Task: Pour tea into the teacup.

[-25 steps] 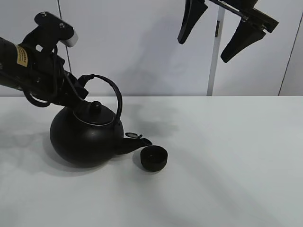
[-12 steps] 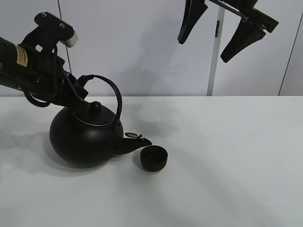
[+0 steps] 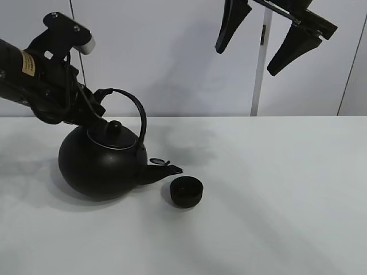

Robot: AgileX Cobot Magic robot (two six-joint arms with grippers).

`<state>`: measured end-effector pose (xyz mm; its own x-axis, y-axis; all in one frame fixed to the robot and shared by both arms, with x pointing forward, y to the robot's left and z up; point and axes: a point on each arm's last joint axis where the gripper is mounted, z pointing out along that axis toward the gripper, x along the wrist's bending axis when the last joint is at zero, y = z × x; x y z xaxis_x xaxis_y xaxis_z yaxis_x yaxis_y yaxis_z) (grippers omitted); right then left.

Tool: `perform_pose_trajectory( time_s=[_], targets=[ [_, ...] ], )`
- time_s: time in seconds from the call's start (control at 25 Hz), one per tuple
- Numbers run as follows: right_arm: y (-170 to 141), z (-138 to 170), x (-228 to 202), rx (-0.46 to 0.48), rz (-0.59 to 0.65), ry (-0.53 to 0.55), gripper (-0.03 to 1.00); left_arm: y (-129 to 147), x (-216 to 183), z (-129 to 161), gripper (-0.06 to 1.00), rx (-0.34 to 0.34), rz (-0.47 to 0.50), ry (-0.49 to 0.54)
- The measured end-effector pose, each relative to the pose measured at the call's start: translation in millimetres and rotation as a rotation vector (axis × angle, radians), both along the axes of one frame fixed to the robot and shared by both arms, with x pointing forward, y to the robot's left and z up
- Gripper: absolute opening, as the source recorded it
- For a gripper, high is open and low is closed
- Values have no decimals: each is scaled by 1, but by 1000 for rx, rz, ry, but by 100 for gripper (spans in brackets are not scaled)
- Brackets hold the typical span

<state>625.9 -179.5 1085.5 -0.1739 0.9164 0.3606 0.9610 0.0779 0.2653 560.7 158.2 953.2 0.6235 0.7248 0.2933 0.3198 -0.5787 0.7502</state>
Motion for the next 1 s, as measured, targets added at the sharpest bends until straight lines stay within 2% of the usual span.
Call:
perform_pose_trajectory(
  time_s=[0.32,1.0],
  targets=[
    [0,0,0,0,0,0,61,-1,2,3,13,29,-21,-12],
    [0,0,0,0,0,0,61,-1,2,3,13,32,-23,-12]
  ],
)
